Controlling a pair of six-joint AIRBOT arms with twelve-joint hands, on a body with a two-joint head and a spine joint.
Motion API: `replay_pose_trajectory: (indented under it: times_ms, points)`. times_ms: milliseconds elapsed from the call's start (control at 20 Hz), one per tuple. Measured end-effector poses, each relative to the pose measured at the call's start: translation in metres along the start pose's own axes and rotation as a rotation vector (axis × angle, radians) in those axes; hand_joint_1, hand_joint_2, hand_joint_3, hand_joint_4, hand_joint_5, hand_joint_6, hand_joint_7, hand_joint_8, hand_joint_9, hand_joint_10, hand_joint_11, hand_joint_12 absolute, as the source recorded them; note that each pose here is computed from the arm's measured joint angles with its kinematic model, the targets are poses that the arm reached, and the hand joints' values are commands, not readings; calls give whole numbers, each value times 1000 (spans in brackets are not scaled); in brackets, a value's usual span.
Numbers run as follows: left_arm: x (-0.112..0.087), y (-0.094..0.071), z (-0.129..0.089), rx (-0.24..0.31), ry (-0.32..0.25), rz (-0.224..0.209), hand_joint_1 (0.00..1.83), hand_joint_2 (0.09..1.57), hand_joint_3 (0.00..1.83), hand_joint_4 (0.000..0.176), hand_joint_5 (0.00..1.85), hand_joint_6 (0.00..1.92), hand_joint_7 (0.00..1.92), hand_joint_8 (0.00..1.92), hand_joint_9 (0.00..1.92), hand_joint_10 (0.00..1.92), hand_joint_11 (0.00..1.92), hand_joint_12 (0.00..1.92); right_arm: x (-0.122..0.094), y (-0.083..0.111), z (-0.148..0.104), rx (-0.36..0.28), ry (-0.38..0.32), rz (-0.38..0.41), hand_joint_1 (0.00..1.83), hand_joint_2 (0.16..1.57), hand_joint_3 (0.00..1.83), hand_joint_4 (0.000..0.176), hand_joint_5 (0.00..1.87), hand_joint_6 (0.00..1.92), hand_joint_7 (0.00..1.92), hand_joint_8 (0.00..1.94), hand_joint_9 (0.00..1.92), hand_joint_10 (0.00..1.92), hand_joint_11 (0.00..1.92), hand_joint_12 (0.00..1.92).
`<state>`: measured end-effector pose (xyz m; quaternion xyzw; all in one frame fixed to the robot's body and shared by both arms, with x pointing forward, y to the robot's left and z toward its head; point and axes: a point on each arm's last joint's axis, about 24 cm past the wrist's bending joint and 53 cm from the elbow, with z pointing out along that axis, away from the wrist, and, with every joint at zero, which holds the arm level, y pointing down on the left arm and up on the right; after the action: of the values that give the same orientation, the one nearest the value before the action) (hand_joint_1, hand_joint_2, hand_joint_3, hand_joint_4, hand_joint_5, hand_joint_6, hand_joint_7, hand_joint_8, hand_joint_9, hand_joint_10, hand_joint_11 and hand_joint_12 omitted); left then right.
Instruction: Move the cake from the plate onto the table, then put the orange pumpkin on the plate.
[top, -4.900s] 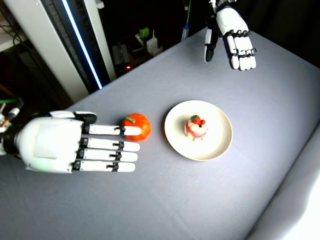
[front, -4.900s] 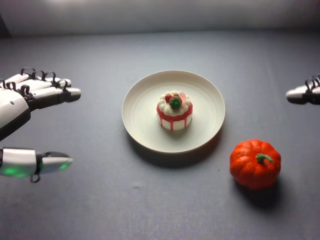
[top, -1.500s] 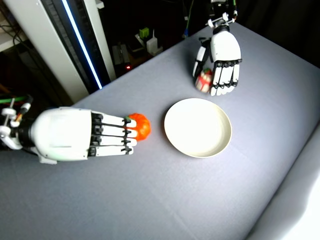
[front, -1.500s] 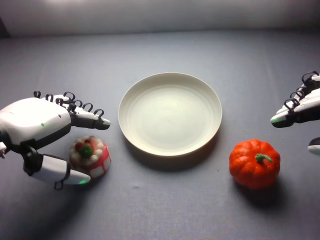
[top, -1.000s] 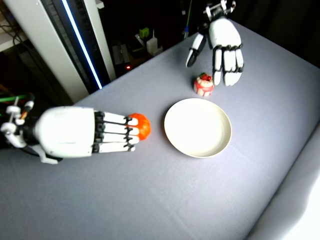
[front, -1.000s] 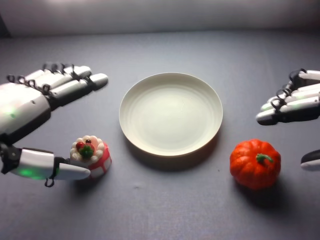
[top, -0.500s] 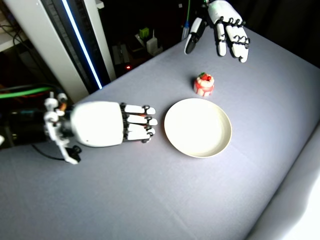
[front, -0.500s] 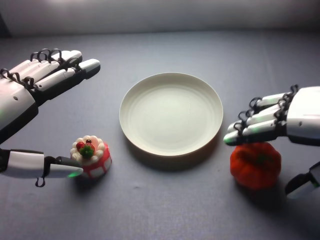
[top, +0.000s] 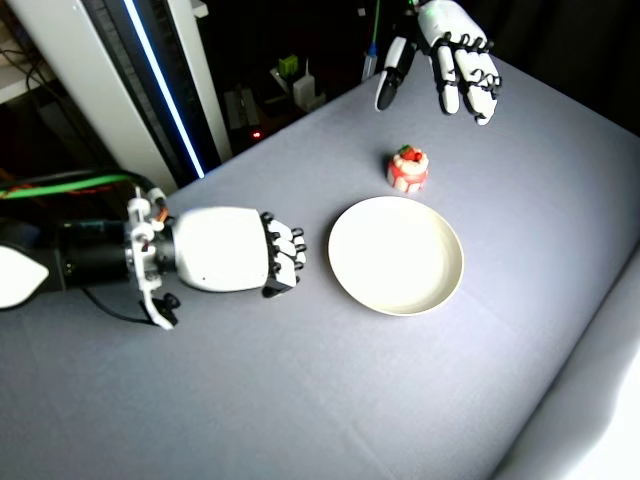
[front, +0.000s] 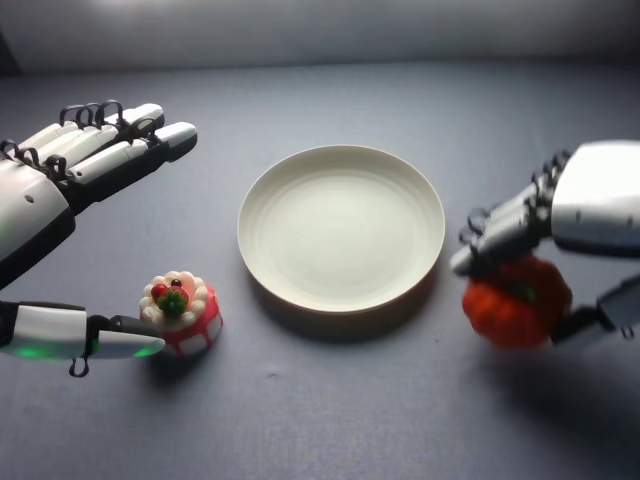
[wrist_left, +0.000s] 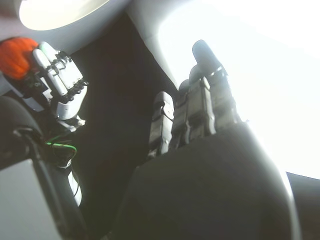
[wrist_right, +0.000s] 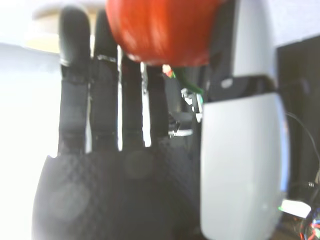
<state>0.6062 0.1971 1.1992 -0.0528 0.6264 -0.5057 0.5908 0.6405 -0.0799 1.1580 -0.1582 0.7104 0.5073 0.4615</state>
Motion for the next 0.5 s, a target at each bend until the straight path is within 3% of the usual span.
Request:
replay_pose_trajectory:
  times_ms: [50, 100, 150, 200, 300, 350, 400, 500]
  points:
    - [-1, 0, 0, 2, -2, -2, 889, 812, 0, 105, 114, 3, 13, 1, 68, 3, 0, 850, -13, 4, 2, -18, -36, 3, 1149, 1198, 0, 0, 829, 1175, 616, 1837, 1123, 1918, 1346, 1920]
    - [-1, -1, -1, 5, -6, -2, 901, 807, 0, 123, 112, 1, 4, 0, 63, 0, 0, 857, -24, 8, 6, -38, -71, 13, 1112, 1236, 13, 0, 740, 1368, 622, 1920, 1091, 1920, 1289, 1921]
    - [-2, -4, -1, 13, -14, -7, 910, 811, 0, 131, 116, 3, 0, 0, 48, 0, 0, 857, -33, 12, 11, -54, -93, 6, 1107, 1239, 8, 0, 738, 1375, 594, 1937, 938, 1921, 1113, 1921]
    - [-3, -6, -1, 20, -21, -14, 931, 822, 2, 129, 112, 1, 0, 0, 29, 0, 0, 831, -38, 15, 16, -70, -104, -2, 1191, 1239, 2, 0, 790, 1122, 702, 1704, 803, 1735, 897, 1869]
    - [-2, -9, -4, 32, -23, -15, 888, 829, 3, 130, 84, 0, 0, 0, 10, 0, 0, 799, -50, 20, 35, -99, -140, 1, 1209, 1188, 0, 0, 857, 1034, 843, 1394, 771, 1262, 670, 1608]
    - [-2, -9, -6, 31, -28, -20, 895, 828, 2, 139, 66, 1, 0, 0, 1, 0, 0, 750, -50, 20, 47, -102, -142, 1, 1250, 1152, 0, 0, 918, 878, 937, 1291, 904, 1155, 797, 1508]
    - [-2, -9, -6, 30, -30, -21, 898, 830, 2, 133, 45, 1, 0, 0, 0, 0, 0, 700, -49, 20, 58, -101, -135, -8, 1238, 1144, 0, 0, 922, 913, 958, 1213, 924, 1020, 790, 1432]
    - [-4, -8, -6, 30, -36, -21, 896, 828, 0, 122, 37, 0, 0, 0, 0, 0, 0, 638, -45, 22, 80, -88, -110, -44, 1273, 1085, 0, 0, 1099, 598, 1037, 1106, 990, 938, 870, 1331]
